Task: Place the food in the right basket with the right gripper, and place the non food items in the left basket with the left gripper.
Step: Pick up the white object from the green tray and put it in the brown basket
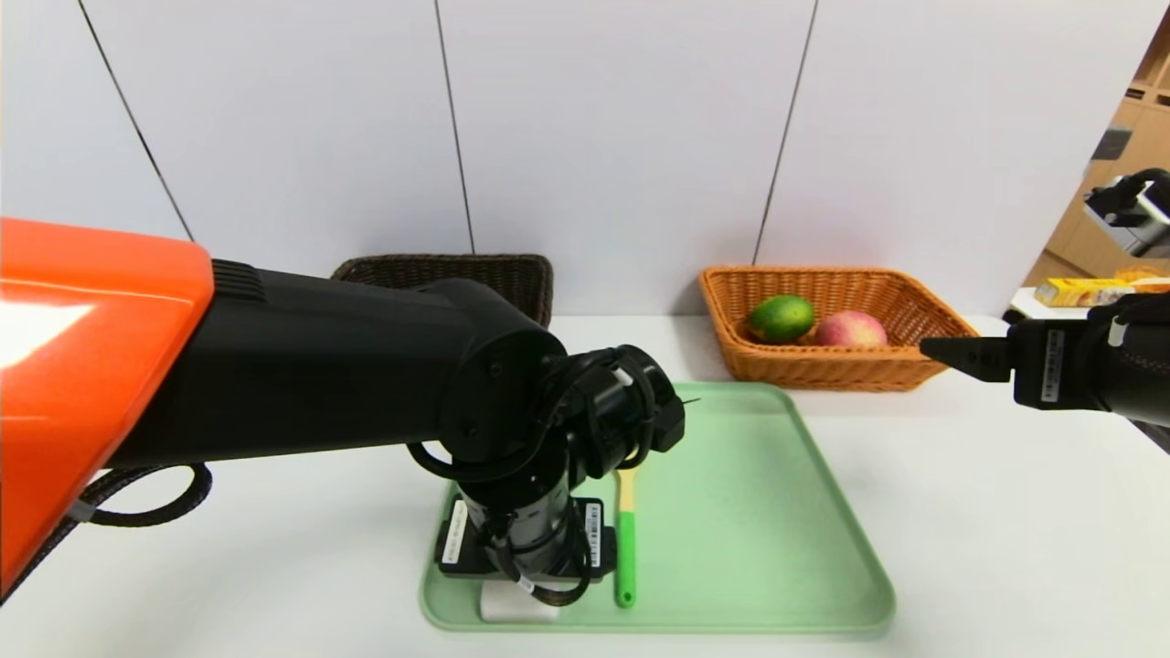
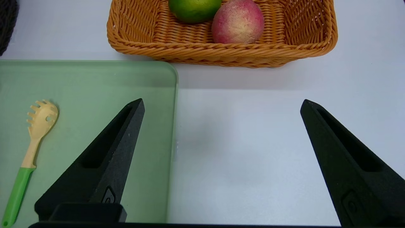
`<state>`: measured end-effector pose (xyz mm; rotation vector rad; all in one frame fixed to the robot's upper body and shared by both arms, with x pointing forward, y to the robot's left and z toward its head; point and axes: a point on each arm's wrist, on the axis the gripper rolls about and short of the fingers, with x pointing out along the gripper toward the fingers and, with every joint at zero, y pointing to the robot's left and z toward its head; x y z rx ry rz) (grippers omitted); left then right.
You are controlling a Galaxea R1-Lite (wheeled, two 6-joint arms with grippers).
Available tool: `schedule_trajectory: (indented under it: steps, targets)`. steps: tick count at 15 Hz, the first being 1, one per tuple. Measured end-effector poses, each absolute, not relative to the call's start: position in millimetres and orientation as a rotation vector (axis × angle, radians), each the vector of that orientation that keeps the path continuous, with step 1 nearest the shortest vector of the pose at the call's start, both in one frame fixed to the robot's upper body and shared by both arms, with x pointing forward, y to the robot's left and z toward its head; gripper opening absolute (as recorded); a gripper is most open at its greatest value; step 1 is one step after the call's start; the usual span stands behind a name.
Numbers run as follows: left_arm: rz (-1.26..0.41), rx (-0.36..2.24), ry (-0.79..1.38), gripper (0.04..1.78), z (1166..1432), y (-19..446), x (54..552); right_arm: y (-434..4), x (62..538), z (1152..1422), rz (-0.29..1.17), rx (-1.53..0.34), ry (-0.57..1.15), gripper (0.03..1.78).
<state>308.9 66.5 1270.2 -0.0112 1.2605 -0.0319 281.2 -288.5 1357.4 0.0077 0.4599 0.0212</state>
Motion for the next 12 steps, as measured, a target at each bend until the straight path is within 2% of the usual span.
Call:
schedule_trajectory:
  steps: [9, 12]
  targets:
    - [-0.01, -0.009, 1.271, 1.69, 1264.0, 67.4, 315.0, -288.4, 274.7, 1354.3, 0.031, 0.003, 0.465, 1.7]
    - [-0.009, -0.01, 1.272, 1.21, 1263.9, 67.7, 315.3, -287.8, 271.7, 1353.1, 0.037, 0.001, 0.466, 1.7]
